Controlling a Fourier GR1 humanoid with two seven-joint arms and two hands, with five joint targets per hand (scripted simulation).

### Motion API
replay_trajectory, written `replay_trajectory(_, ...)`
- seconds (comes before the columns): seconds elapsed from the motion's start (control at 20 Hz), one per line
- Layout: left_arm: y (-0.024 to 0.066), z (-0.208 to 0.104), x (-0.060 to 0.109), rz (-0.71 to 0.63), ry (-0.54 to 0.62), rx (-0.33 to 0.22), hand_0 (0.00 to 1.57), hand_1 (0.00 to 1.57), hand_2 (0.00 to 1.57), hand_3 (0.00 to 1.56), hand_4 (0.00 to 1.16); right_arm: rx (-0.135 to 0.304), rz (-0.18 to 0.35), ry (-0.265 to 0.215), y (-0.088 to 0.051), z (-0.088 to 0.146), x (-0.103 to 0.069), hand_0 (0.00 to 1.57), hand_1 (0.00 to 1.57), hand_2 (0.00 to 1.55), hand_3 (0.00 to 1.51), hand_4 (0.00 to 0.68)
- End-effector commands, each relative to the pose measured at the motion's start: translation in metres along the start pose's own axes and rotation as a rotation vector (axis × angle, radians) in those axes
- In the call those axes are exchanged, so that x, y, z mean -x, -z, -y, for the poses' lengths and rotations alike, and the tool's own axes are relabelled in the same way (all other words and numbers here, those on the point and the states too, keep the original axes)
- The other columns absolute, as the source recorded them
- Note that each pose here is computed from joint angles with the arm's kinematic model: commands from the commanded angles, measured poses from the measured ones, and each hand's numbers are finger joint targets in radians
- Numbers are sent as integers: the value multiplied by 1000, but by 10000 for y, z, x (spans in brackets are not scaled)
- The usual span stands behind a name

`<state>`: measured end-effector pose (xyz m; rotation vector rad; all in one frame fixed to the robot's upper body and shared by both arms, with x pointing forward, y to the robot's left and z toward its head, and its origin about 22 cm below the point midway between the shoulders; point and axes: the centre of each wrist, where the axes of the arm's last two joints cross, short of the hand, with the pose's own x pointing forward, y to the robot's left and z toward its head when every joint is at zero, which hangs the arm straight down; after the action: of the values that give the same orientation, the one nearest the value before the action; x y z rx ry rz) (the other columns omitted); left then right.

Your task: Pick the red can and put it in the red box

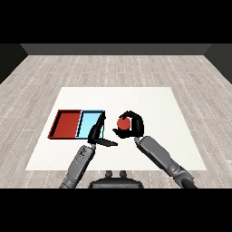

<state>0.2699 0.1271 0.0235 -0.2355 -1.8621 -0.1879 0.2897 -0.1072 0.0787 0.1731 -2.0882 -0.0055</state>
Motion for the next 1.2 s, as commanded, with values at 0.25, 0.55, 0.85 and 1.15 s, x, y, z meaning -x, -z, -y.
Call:
replay_trajectory(0.25, -56, 301, 102, -51, -33, 12, 0, 0, 0, 0, 0, -38, 7, 1, -73, -138, -90, 1462, 1462, 1435, 1392, 653)
replay_trajectory(0.55, 23, 301, 166, -63, -40, 16, 0, 0, 0, 0, 0, -59, 23, 37, -11, -211, -42, 1469, 1469, 1437, 1386, 662)
replay_trajectory(0.85, 16, 289, 317, -58, -92, 22, 0, 0, 0, 0, 0, -39, 38, 84, -177, -293, 5, 1440, 1440, 1431, 1398, 658)
replay_trajectory(1.15, -26, 372, 237, -66, -85, 52, 0, 0, 0, 0, 0, -54, 20, 118, -93, -383, -57, 1515, 1515, 1457, 1416, 660)
